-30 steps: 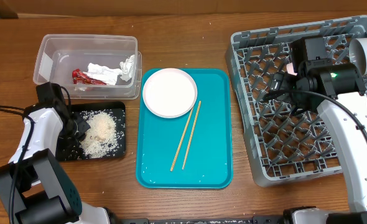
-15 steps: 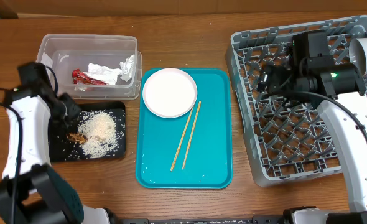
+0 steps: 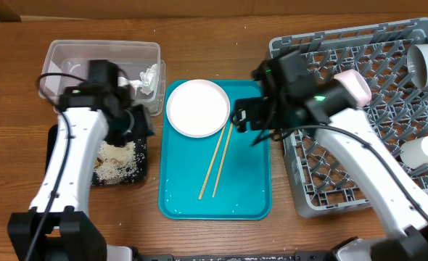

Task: Sort waste into correct bins and load items into the dishwasher
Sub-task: 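Reach the right gripper to one chopstick and grasp it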

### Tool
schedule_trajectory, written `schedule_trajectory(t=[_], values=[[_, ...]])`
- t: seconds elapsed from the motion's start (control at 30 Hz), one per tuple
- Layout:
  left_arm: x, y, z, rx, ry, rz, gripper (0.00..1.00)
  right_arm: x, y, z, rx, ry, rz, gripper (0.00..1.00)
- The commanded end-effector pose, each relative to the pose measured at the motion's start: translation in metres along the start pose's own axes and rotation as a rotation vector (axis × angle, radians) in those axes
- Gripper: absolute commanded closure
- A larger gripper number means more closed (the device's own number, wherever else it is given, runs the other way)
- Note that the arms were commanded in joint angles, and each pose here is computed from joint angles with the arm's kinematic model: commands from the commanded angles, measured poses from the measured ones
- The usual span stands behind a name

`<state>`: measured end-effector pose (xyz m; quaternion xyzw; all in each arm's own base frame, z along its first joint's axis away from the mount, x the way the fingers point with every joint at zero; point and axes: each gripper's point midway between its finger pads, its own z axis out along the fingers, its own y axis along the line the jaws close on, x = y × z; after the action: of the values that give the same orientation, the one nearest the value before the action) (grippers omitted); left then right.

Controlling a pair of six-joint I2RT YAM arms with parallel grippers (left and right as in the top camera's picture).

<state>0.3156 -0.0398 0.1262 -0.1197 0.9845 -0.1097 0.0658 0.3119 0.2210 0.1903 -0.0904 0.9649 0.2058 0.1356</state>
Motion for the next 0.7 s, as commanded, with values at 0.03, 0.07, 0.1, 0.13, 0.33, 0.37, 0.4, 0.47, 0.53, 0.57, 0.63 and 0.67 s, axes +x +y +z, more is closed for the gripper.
schedule_trajectory(t=[0.03,0.07,0.1,0.13,0.33,0.37,0.4,0.47,0.53,0.57,0.63,0.67], values=[[0.01,-0.003,0.006,-0.078,0.008,0.082,0.38,0.017,0.003,0.045,0.043,0.121,0.083,0.06],[0.01,-0.004,0.006,-0.086,0.006,0.089,0.37,0.02,0.002,0.054,0.052,0.145,0.094,0.07],[0.011,-0.005,0.006,-0.089,0.006,0.092,0.37,0.026,0.001,0.066,0.064,0.178,0.1,0.07],[0.011,-0.006,0.006,-0.088,0.006,0.093,0.36,0.029,0.0,0.074,0.074,0.201,0.102,0.07],[0.011,-0.007,0.007,-0.085,0.004,0.09,0.36,0.056,-0.007,0.121,0.15,0.327,0.14,0.12],[0.011,-0.007,0.007,-0.085,0.004,0.091,0.36,0.059,-0.011,0.127,0.179,0.337,0.157,0.13],[0.011,-0.007,0.007,-0.085,0.003,0.09,0.36,0.063,-0.016,0.133,0.21,0.346,0.173,0.14],[0.011,-0.007,0.007,-0.085,0.003,0.09,0.35,0.068,-0.021,0.144,0.243,0.365,0.181,0.14],[0.011,-0.007,0.007,-0.085,0.004,0.09,0.35,0.074,-0.024,0.155,0.256,0.388,0.181,0.14],[0.011,-0.007,0.007,-0.085,0.003,0.09,0.34,0.076,-0.026,0.158,0.262,0.398,0.182,0.14],[0.011,-0.007,0.007,-0.084,0.002,0.09,0.34,0.081,-0.033,0.166,0.295,0.41,0.198,0.14],[0.01,-0.007,0.007,-0.084,0.001,0.091,0.34,0.081,-0.038,0.167,0.32,0.407,0.214,0.16]])
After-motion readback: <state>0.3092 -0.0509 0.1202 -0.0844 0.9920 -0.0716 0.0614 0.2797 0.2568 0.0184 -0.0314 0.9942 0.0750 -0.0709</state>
